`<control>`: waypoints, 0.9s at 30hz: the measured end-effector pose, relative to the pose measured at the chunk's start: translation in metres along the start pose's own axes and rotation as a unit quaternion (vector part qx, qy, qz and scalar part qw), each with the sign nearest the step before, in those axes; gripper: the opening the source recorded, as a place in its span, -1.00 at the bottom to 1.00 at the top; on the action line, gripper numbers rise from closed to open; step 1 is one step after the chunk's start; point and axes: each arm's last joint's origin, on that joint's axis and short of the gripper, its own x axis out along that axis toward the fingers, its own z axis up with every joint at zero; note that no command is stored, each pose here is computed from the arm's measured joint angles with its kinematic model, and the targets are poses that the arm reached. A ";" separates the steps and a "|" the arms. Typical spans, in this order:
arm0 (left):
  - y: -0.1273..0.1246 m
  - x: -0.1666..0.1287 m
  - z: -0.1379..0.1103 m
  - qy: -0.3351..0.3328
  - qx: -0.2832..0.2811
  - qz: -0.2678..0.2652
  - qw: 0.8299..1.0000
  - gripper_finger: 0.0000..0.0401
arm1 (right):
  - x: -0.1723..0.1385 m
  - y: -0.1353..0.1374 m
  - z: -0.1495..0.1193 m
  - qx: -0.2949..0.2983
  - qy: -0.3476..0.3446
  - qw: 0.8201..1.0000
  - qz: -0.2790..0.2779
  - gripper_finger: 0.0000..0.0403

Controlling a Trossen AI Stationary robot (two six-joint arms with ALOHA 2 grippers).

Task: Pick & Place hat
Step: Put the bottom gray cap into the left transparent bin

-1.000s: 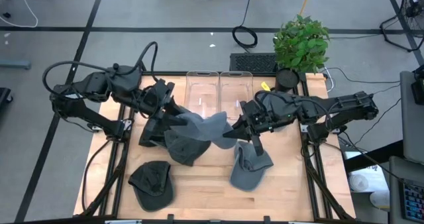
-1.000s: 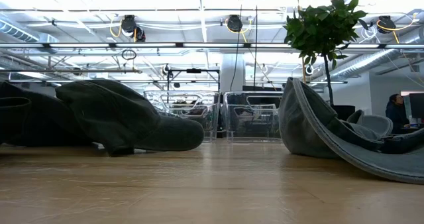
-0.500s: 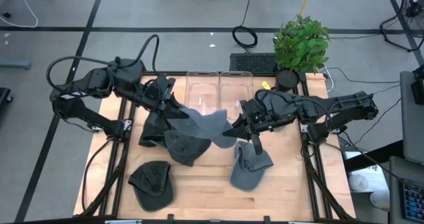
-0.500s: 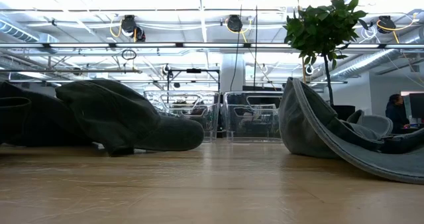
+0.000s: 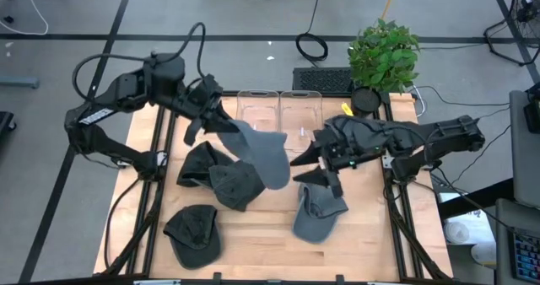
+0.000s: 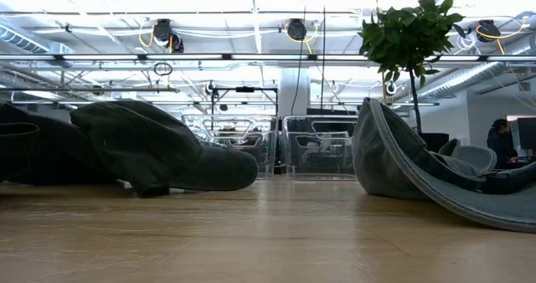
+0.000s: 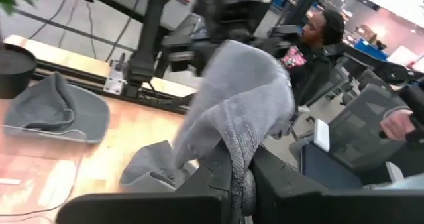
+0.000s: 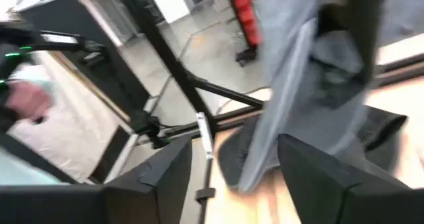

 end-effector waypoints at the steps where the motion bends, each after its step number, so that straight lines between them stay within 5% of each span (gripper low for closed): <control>1: 0.004 -0.002 0.001 -0.003 -0.003 0.004 1.000 -0.91 | -0.003 0.003 0.000 -0.001 -0.001 1.000 0.006 0.11; 7: 0.027 -0.017 0.008 -0.023 -0.015 0.042 0.999 -0.91 | -0.017 0.020 0.001 -0.025 -0.016 0.999 0.042 0.14; 13: 0.052 -0.024 0.012 -0.028 0.005 0.091 0.995 -0.91 | -0.037 0.029 0.008 -0.072 -0.072 0.995 0.021 0.09; 27: 0.123 0.009 0.008 0.042 0.042 0.131 0.990 -0.91 | -0.092 0.030 0.028 -0.170 -0.152 0.974 -0.002 0.09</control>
